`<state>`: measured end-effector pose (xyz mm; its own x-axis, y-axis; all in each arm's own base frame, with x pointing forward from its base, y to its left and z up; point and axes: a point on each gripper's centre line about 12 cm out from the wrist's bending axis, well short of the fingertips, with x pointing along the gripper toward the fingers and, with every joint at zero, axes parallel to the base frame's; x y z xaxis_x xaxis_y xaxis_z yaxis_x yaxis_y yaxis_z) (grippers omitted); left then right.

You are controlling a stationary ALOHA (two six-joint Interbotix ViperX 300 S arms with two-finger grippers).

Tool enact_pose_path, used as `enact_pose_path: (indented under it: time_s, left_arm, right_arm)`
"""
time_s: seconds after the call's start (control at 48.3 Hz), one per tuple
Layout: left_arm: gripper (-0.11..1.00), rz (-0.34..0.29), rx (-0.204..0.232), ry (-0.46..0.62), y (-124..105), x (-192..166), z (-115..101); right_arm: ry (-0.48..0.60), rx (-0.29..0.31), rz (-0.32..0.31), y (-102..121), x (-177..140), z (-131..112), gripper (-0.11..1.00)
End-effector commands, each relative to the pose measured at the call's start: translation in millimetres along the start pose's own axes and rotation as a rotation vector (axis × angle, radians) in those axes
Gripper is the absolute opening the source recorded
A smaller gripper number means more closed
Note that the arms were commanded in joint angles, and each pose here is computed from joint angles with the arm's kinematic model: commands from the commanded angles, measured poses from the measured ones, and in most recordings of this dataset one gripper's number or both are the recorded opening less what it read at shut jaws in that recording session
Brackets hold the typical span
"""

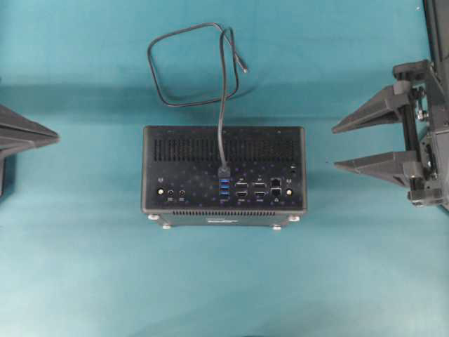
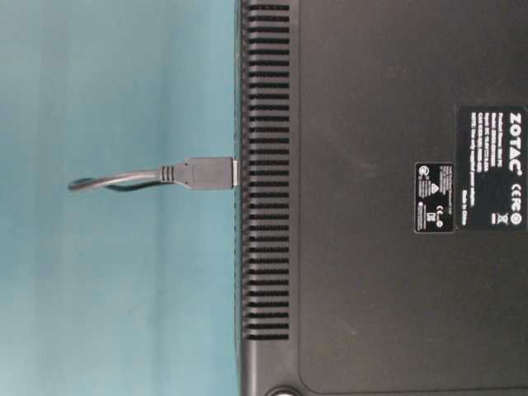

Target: Insert the USB into the PC box with both arms.

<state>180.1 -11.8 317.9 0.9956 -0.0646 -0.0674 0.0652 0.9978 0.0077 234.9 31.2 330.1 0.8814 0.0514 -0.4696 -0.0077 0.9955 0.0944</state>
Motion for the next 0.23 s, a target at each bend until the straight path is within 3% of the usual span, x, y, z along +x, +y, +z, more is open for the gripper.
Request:
enact_pose_path:
  time_s: [0.0,0.207]
  left_arm:
    - [0.0,0.0,0.003,-0.02,0.1,-0.5,6.9]
    - [0.0,-0.001,0.003,0.038,-0.2,6.1,-1.2]
  right_arm:
    - [-0.021,-0.008,0.005,0.9,-1.4,4.9,0.66]
    - [-0.019,-0.007,0.004,0.4,-1.3,3.9,0.66]
